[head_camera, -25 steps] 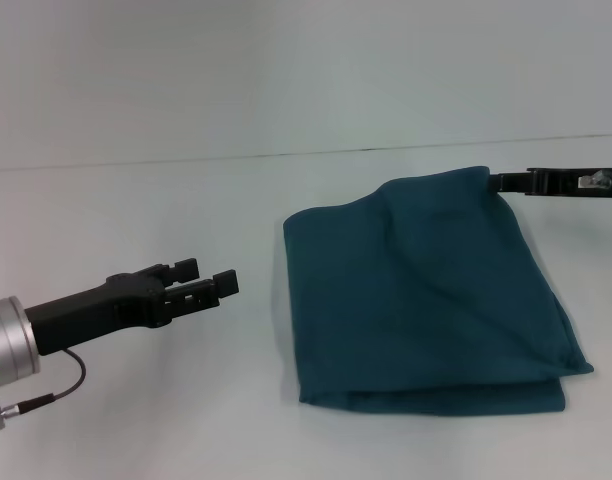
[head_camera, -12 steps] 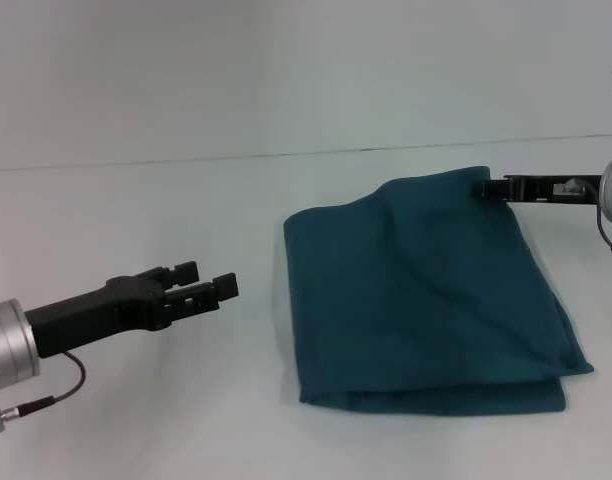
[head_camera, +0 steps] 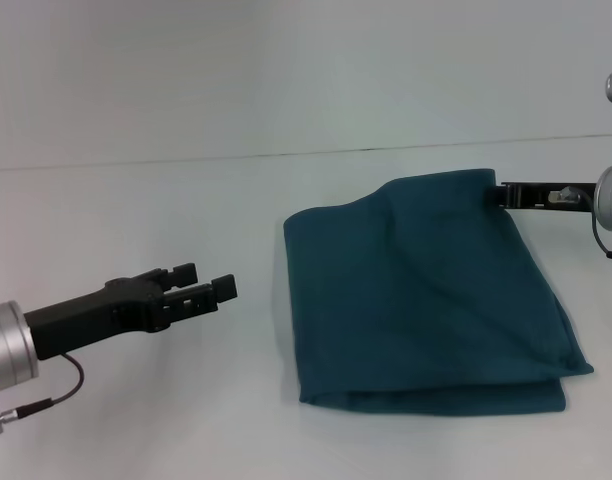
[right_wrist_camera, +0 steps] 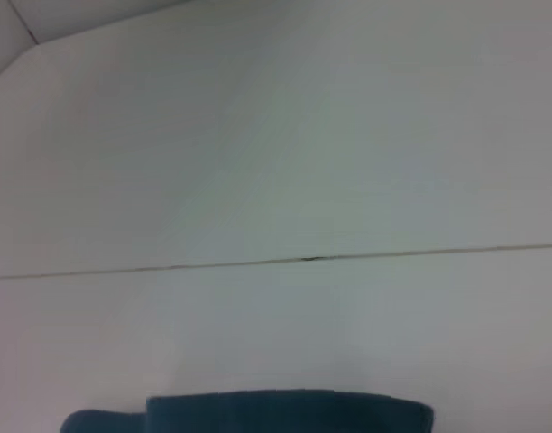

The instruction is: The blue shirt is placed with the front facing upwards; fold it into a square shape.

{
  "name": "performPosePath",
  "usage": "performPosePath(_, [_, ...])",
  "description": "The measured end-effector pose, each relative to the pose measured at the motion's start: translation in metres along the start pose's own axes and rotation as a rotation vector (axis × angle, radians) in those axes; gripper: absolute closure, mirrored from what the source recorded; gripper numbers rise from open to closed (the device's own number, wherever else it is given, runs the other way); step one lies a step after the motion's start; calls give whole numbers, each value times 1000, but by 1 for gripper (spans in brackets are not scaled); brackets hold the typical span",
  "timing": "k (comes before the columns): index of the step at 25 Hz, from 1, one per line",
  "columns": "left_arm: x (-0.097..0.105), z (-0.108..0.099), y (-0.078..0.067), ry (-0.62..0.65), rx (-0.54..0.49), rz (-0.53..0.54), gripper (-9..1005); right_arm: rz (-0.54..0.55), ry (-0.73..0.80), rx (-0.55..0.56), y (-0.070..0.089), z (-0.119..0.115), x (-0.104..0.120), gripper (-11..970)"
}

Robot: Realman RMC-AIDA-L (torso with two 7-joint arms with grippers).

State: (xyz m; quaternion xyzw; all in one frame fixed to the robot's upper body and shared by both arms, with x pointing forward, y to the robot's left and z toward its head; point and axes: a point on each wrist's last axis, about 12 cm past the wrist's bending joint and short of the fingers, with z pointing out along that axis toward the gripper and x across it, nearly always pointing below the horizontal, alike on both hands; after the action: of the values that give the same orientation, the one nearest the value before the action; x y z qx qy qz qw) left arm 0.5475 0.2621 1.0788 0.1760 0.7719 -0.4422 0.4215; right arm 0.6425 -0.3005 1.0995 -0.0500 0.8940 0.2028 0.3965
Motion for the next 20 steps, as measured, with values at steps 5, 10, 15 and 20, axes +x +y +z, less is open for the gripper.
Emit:
performPosePath(5, [1,-1,0,0,-1,-1,93,0,-16,2,-2,-2,1,872])
performPosePath(10, [1,0,0,-1,1,-3,94,32,-59,19,-10,-8,3,958])
performPosePath(15, [1,-1,-1,-9,3,-6,93,47,-59,38,-16,-9,8,940])
performPosePath(20, [0,-1,-1,-12,5,-4,93,60,-66,52,-17,-9,14,923])
